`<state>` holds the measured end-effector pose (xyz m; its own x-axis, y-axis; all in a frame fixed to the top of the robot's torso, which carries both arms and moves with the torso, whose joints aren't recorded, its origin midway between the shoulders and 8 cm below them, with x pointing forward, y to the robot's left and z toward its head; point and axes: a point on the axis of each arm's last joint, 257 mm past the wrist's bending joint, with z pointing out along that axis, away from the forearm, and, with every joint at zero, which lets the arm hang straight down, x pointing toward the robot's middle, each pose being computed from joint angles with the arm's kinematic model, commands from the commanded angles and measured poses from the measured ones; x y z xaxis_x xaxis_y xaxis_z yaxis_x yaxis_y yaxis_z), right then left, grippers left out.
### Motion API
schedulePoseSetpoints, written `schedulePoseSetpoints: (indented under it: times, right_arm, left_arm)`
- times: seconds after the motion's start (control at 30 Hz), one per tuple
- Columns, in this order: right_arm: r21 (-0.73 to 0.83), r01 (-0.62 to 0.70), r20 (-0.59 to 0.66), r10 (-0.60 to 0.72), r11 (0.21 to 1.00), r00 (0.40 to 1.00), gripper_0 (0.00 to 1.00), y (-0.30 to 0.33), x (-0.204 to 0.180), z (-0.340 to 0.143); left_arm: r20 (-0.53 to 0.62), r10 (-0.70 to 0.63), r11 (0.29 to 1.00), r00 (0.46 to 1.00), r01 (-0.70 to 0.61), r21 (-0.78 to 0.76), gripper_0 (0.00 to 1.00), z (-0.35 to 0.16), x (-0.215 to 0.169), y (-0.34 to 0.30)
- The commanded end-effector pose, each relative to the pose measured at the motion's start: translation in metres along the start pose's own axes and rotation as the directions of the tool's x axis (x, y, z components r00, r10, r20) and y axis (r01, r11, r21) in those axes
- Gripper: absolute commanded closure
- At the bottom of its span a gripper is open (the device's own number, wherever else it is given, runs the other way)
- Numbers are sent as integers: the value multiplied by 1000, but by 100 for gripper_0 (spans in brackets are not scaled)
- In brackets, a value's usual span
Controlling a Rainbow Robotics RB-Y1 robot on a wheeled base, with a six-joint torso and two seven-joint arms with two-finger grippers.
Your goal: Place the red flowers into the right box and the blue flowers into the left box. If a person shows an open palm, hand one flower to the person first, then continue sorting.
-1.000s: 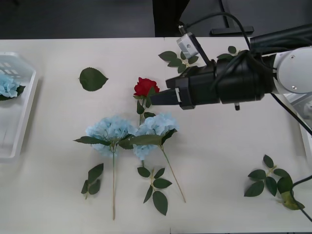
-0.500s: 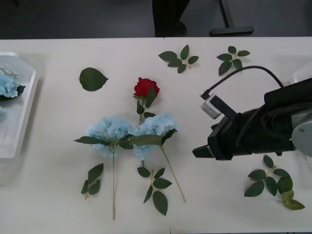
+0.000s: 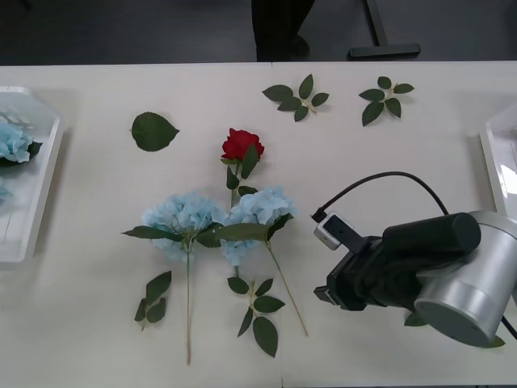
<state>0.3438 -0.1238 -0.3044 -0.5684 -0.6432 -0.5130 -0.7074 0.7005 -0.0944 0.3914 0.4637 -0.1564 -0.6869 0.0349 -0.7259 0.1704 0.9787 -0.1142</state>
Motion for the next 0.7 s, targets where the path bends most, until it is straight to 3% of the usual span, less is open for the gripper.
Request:
schedulePoseSetpoints:
  times: [0.03,0.2,0.37,0.7]
  right_arm:
    - [-32,-48,42,50,998,998,0,34,-18,10]
    - [-66,-114,59,118,991,991,0,45,-41,30]
    - [-65,-163,79,168,984,983,0,46,-66,57]
    - [-73,-207,88,213,976,973,0,50,-81,74]
  left_arm:
    - [-30,-139,986,990,141,90,0,1,8,-63]
    - [-76,-141,972,987,152,177,0,44,48,-141]
    - [-87,-47,985,995,61,161,0,92,85,-186]
    - [-138,19,987,990,4,161,0,144,109,-270]
